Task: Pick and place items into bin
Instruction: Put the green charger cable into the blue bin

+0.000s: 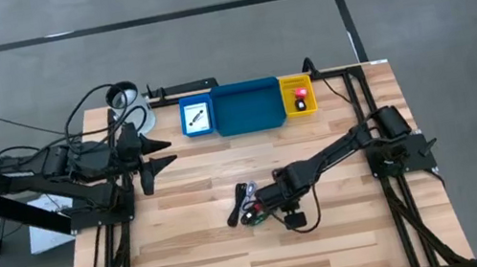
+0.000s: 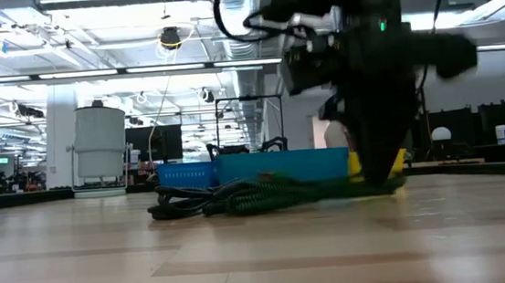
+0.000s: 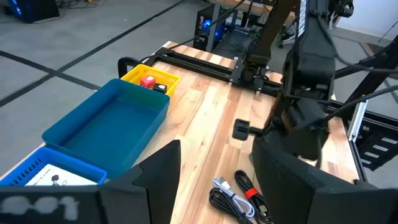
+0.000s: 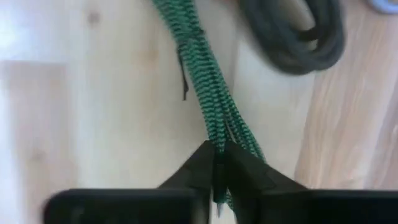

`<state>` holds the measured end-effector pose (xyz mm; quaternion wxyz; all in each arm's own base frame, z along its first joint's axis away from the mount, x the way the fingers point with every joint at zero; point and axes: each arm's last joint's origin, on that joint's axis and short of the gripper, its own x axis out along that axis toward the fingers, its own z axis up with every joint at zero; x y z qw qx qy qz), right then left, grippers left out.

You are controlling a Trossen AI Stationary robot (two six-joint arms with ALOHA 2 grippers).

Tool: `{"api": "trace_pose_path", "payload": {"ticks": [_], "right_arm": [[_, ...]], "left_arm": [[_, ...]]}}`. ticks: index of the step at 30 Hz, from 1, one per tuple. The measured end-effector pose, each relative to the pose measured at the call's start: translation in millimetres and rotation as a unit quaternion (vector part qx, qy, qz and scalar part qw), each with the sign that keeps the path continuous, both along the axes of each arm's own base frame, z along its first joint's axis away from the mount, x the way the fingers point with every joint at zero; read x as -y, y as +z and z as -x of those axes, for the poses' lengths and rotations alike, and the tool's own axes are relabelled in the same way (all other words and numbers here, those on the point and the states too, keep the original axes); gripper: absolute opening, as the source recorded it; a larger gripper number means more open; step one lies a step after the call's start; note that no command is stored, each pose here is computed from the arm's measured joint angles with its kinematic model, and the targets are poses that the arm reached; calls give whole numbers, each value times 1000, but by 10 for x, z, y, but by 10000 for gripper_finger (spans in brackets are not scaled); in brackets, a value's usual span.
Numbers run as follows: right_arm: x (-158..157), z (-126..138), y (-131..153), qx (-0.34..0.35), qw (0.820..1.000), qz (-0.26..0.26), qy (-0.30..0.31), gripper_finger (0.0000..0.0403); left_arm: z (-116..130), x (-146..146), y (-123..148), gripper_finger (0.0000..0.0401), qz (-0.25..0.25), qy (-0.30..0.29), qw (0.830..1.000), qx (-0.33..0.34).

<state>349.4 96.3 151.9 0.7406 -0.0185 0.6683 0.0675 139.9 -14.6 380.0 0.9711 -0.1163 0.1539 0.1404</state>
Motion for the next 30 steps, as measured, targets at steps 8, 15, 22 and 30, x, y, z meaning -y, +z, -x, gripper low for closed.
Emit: {"api": "trace_pose_path", "payload": {"ticks": [8,15,22,30], "right_arm": [[-79,-93,513,-12,999,-24,22,14],[103,-253,1024,44,997,67,11,18],[820,-401,1332,82,983,155,-56,14],[1922,-287,1376,58,972,177,-146,11]], "left_arm": [[-2,0,-1,187,1,0,1000,0],[-2,1,-1,187,7,2,1000,1],[-5,17,-1,187,37,-18,999,4],[-10,30,-5,187,54,-35,998,3]]}}
